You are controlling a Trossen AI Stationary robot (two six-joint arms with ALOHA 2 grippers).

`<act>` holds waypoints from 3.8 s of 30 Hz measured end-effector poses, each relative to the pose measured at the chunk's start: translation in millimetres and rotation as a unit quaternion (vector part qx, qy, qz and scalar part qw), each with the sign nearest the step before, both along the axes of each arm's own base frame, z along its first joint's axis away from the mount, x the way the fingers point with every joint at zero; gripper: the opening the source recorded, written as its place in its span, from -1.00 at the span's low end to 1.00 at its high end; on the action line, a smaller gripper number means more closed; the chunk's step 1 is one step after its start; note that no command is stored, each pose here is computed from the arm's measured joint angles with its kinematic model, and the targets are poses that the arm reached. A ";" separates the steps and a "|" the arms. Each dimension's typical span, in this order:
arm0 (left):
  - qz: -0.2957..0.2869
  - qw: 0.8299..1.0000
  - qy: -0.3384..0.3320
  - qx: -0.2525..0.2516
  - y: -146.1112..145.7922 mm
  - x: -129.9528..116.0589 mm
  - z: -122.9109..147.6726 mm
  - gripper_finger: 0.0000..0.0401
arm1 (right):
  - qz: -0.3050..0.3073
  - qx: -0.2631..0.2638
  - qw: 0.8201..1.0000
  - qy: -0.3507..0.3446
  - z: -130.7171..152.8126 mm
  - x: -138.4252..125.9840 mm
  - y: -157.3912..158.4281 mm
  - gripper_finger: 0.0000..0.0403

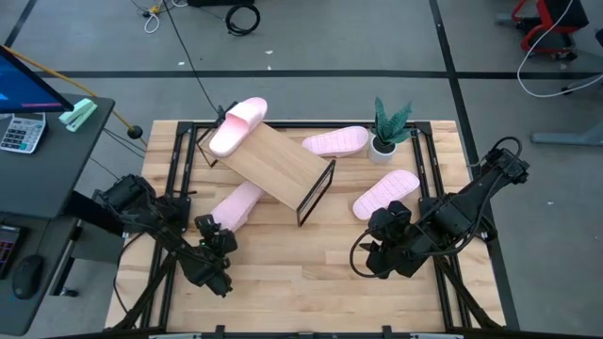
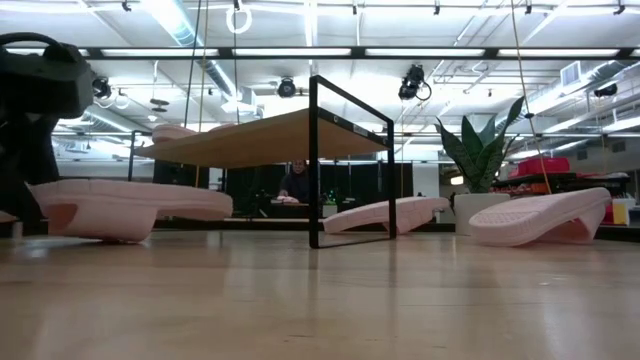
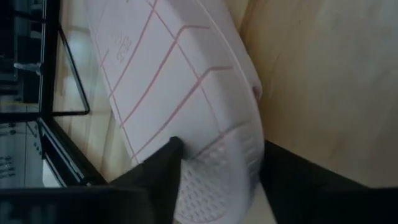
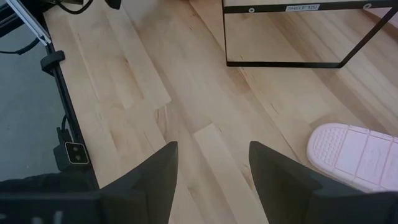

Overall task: Pick and place slides into the shelf
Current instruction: Put the pink slipper on the shelf

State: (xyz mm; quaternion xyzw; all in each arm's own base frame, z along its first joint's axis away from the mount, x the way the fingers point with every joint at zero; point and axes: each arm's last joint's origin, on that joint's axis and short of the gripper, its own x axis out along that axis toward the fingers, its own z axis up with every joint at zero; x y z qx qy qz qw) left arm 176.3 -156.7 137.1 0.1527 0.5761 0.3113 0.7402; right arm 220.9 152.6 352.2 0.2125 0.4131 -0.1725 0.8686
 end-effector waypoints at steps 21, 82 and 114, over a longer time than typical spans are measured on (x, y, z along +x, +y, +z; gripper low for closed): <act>-0.042 0.987 0.066 -0.143 -43.3 -14.6 109.5 -0.75 | 0.077 -0.038 0.996 -0.036 5.4 7.2 5.2 -0.08; -0.102 0.933 -0.122 -0.323 22.8 59.5 274.2 -0.77 | 0.239 -0.061 0.933 -0.264 -7.2 194.8 -36.6 0.53; -0.114 0.931 -0.159 -0.309 22.0 63.8 277.8 -0.12 | 0.224 -0.039 0.954 -0.196 -29.7 199.7 -44.8 -0.45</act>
